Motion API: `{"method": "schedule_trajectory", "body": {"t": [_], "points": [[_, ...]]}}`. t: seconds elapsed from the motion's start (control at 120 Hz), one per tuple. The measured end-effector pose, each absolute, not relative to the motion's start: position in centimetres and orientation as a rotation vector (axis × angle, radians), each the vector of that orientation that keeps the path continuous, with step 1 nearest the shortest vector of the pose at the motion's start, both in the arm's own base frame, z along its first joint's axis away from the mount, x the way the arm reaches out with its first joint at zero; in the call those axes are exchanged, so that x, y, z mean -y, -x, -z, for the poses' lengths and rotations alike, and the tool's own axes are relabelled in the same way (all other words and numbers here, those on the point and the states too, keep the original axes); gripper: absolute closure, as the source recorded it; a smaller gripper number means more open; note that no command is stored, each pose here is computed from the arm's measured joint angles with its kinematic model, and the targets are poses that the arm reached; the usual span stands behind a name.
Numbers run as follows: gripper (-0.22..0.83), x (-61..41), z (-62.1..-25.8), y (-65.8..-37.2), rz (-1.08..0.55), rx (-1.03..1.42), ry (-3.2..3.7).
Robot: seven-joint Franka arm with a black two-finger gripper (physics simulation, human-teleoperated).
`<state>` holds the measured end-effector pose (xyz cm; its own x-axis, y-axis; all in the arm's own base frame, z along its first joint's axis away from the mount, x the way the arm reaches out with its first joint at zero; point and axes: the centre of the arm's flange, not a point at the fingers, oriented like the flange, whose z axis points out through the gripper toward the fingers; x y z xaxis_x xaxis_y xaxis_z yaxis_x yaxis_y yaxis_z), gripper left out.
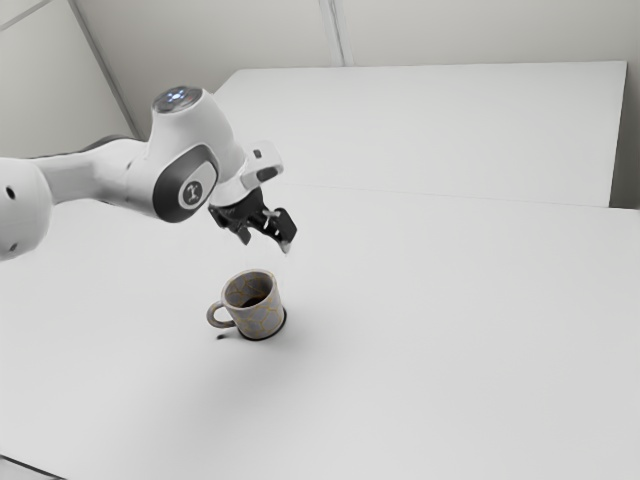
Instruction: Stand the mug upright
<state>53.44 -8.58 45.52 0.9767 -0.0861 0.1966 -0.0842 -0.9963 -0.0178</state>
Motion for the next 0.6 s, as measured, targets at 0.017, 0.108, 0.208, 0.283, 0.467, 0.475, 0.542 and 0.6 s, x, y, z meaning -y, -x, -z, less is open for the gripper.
{"method": "schedule_trajectory", "body": {"t": [0.017, 0.108, 0.208, 0.283, 0.467, 0.475, 0.542, 0.6], "points": [[0.05, 8.6, -46.0, -53.6, 0.304, -0.131, 3.117], [0.04, 8.8, -48.2, -54.3, 0.264, -0.121, 3.128], [0.03, 9.0, -50.3, -55.1, 0.221, -0.116, 3.135], [0.03, 9.1, -52.3, -55.6, 0.201, -0.114, 3.138], [0.02, 9.0, -57.0, -55.8, 0.155, -0.11, 3.14], [0.02, 9.0, -57.1, -55.8, 0.152, -0.11, 3.14], [0.02, 8.9, -58.5, -55.6, 0.131, -0.107, 3.139], [0.02, 8.8, -59.5, -55.5, 0.118, -0.105, 3.139]]}}
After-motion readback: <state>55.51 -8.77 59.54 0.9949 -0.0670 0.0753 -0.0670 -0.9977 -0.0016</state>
